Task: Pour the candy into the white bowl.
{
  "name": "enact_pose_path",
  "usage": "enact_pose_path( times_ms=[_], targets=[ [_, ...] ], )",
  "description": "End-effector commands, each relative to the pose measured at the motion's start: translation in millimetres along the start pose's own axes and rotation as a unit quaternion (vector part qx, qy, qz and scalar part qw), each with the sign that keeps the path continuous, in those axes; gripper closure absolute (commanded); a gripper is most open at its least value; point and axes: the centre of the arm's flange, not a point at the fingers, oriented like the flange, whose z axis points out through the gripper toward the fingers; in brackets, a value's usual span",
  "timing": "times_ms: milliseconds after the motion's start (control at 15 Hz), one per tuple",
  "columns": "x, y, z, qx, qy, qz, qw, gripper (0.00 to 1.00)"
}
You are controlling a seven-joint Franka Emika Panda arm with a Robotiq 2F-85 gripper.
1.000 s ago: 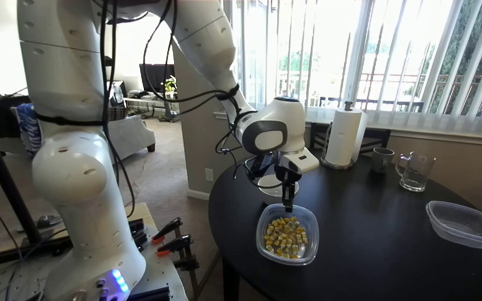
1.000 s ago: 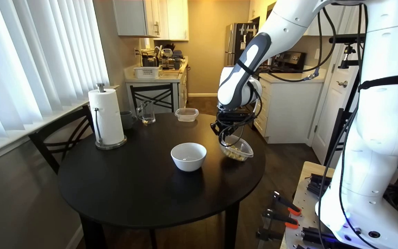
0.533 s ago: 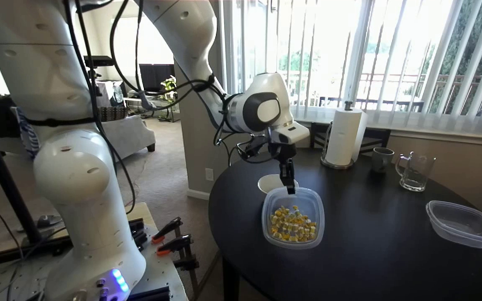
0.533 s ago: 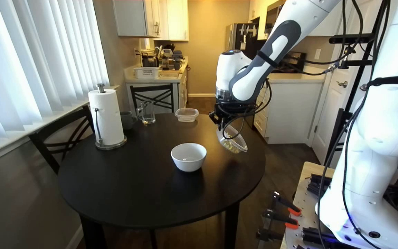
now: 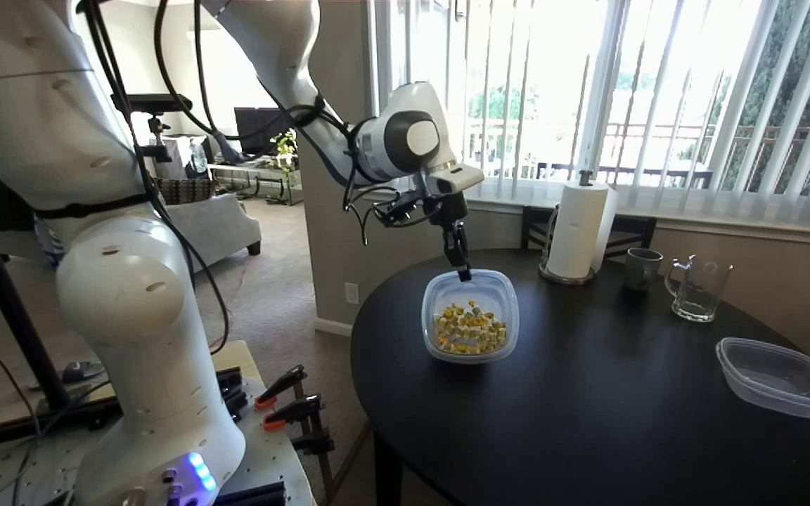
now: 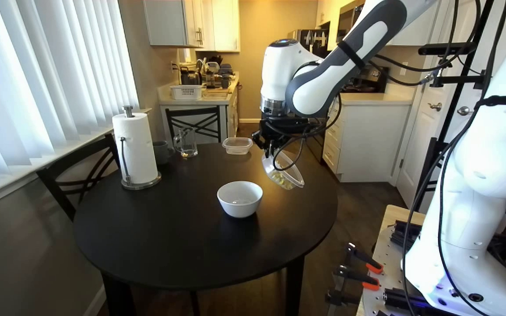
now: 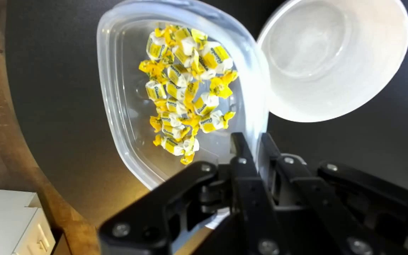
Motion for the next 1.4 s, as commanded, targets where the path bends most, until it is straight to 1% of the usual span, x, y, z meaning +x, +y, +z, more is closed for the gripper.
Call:
enact_pose_path(
  times_ms=[0, 133, 267, 400, 533, 733, 867, 1200, 1333],
  targets=[
    [-3, -9, -18, 0.015, -0.013, 0.038, 0.9991, 0.97],
    [-1, -14, -20, 0.031, -0.030, 0.052, 0.9977, 0.97],
    [4, -17, -21, 0.057, -0.045, 0.066, 0.9952, 0.97],
    [11, -17, -23, 0.089, -0.056, 0.086, 0.9907, 0.97],
    [19, -16, -24, 0.131, -0.061, 0.114, 0.9830, 0.97],
    [32, -19, -21, 0.183, -0.070, 0.157, 0.9679, 0.97],
    [36, -22, -15, 0.203, -0.080, 0.178, 0.9597, 0.97],
    [32, -37, -2, 0.239, -0.113, 0.208, 0.9417, 0.97],
    [28, -45, 0, 0.259, -0.119, 0.223, 0.9322, 0.97]
  ],
)
